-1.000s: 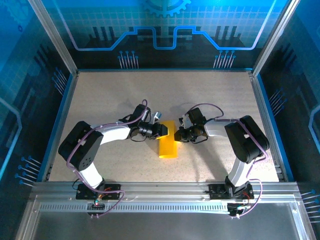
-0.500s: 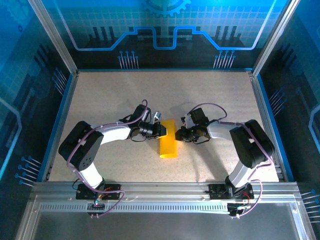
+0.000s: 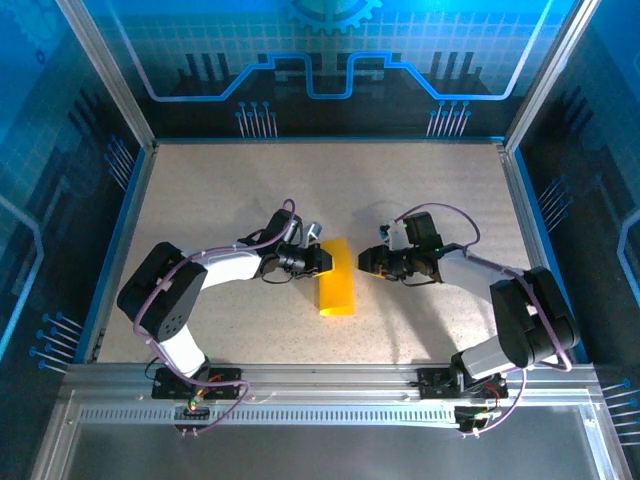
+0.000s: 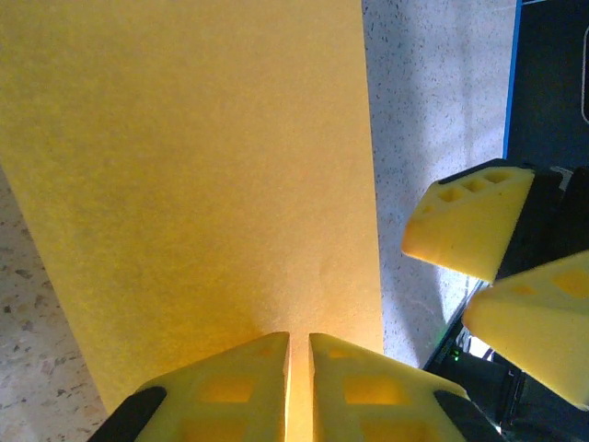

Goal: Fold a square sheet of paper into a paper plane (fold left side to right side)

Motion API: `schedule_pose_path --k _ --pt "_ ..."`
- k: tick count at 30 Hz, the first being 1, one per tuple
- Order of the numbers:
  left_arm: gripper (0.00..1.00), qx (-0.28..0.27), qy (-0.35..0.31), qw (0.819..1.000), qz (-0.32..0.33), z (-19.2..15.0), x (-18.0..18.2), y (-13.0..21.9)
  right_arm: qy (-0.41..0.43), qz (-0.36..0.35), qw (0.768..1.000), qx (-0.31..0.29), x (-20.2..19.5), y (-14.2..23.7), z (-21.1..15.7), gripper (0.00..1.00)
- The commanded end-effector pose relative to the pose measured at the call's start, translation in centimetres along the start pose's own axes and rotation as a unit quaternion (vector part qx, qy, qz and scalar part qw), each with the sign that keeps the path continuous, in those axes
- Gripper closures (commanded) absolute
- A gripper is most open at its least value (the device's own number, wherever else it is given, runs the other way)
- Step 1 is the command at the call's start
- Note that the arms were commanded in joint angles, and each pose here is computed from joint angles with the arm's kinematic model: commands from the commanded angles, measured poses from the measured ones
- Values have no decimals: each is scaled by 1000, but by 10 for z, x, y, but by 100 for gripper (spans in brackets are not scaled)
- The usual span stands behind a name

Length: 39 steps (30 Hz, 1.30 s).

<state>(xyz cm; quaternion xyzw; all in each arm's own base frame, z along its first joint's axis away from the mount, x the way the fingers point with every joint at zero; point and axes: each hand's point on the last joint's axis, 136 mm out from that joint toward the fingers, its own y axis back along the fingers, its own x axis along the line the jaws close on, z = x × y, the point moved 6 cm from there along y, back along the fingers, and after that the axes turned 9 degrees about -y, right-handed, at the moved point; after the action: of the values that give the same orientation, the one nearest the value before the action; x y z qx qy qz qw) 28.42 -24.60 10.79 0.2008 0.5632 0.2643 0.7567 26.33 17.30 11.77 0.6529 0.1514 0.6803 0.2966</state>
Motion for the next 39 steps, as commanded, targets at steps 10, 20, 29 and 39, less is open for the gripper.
schedule_pose_path --k 10,20,29,39 --pt "85 9 0 1000 7 -8 3 -1 2 39 997 60 17 -47 1 63" --pt "72 -11 -11 1000 17 -5 -1 8 -14 -27 997 66 -7 -54 -6 94" --pt "44 -19 -34 994 103 -13 12 28 -16 -58 996 68 -16 -59 -6 94" --pt "33 19 -30 996 87 -18 14 4 -14 -58 996 71 -15 -63 -6 91"
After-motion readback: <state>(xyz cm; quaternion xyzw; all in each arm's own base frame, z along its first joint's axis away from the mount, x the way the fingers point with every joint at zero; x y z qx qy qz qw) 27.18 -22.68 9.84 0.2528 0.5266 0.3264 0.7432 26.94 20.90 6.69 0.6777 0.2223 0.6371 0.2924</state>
